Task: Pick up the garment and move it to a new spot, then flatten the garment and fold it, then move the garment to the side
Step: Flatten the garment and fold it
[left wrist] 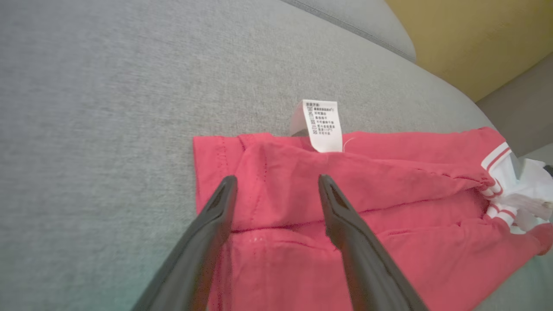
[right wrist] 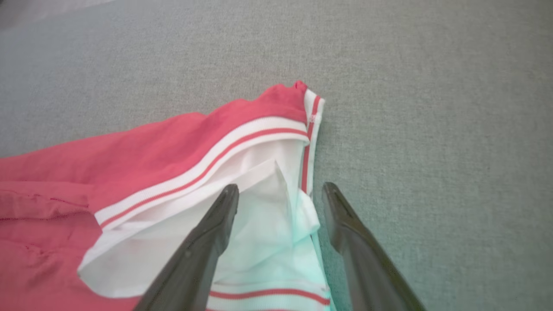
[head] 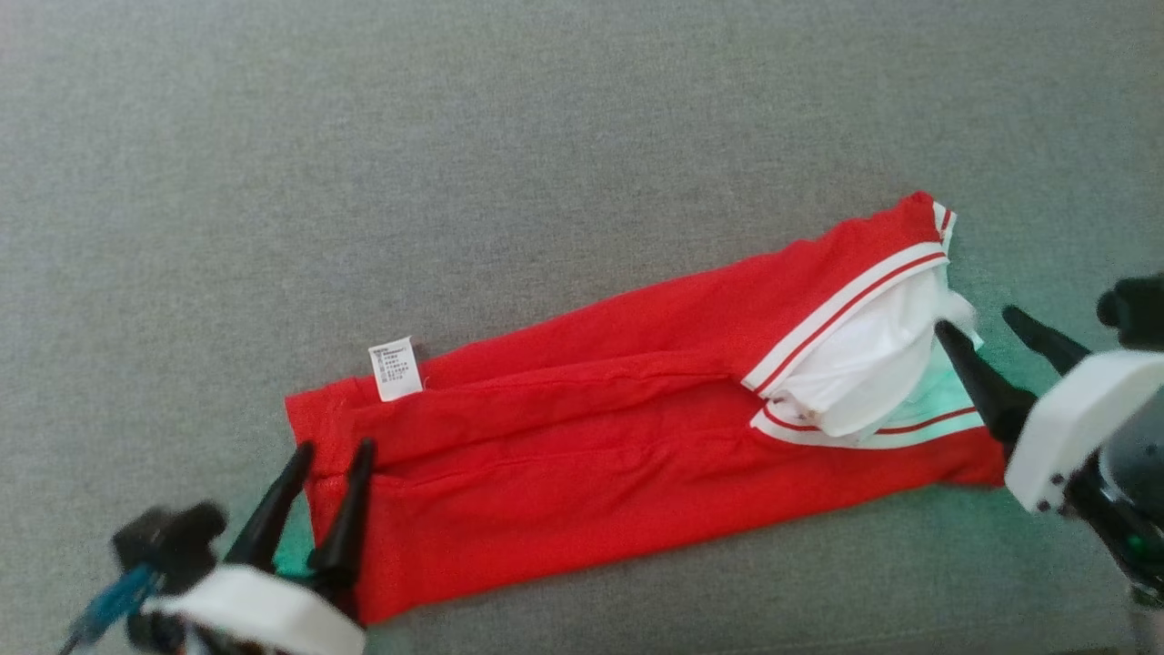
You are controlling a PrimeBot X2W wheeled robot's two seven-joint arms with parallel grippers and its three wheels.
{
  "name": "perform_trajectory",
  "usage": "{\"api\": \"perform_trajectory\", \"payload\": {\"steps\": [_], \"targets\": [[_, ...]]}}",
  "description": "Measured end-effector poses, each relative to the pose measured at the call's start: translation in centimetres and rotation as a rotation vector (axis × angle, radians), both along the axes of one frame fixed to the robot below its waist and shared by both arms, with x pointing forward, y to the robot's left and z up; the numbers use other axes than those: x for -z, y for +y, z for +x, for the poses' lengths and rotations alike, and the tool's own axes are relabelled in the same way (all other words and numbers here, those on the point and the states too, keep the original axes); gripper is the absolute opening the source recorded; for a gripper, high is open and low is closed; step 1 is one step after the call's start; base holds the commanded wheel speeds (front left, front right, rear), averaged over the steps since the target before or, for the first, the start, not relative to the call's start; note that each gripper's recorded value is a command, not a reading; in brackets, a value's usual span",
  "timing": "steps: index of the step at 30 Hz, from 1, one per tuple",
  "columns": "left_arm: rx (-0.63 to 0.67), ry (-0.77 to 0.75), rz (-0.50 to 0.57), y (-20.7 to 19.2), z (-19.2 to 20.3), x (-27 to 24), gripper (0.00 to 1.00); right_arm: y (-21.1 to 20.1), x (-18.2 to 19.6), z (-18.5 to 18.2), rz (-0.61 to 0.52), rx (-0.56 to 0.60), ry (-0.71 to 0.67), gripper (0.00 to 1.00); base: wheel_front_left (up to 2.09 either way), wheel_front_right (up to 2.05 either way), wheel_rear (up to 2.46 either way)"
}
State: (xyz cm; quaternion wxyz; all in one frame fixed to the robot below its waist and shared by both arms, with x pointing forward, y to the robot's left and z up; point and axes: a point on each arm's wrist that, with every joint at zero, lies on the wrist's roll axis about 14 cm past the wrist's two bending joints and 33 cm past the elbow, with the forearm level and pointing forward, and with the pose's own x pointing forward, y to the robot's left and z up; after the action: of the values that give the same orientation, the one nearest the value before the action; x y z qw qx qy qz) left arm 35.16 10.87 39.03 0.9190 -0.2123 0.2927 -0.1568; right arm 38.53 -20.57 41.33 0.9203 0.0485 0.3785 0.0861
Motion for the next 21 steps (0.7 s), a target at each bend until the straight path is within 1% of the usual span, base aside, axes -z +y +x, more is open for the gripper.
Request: {"api": "perform_trajectory", "payload": {"steps": [2, 5, 6, 8, 10, 11, 15, 17, 21], "targets": [[-0.065, -0.066, 0.018, 1.2, 0.2, -1.0, 1.00, -0.6, -0.5, -0.5, -0.015, 0.006, 0.001, 1.00, 0.00, 0.00, 0.00], [-0.250, -0.286, 0.100, 5.0, 2.1, -4.4, 1.00, -2.3, -2.5, 0.3, -0.017, 0.063, -0.062, 1.00, 0.00, 0.00, 0.00], [-0.283, -0.338, 0.131, 5.8, 2.6, -5.4, 1.00, -2.8, -2.9, 0.4, -0.027, 0.080, -0.070, 1.00, 0.00, 0.00, 0.00], [-0.310, -0.413, 0.190, 6.4, 2.9, -6.8, 1.00, -3.0, -3.0, 0.6, -0.025, 0.099, -0.058, 1.00, 0.00, 0.00, 0.00], [-0.356, -0.476, 0.207, 6.6, 3.1, -8.4, 1.00, -2.4, -1.9, 0.6, -0.025, 0.091, -0.011, 1.00, 0.00, 0.00, 0.00], [-0.372, -0.496, 0.214, 6.5, 3.0, -8.8, 1.00, -1.9, -1.4, 0.6, -0.021, 0.081, 0.013, 1.00, 0.00, 0.00, 0.00], [-0.369, -0.527, 0.226, 5.8, 2.4, -9.1, 1.00, -0.7, 0.4, 0.6, -0.019, 0.058, 0.074, 1.00, 0.00, 0.00, 0.00], [-0.369, -0.513, 0.228, 5.5, 1.9, -8.5, 1.00, -0.1, 1.5, 0.9, -0.013, 0.059, 0.103, 1.00, 0.00, 0.00, 0.00], [-0.359, -0.480, 0.231, 5.3, 1.0, -7.1, 1.00, 0.8, 3.5, 1.0, -0.049, 0.025, 0.165, 1.00, 0.00, 0.00, 0.00]]}}
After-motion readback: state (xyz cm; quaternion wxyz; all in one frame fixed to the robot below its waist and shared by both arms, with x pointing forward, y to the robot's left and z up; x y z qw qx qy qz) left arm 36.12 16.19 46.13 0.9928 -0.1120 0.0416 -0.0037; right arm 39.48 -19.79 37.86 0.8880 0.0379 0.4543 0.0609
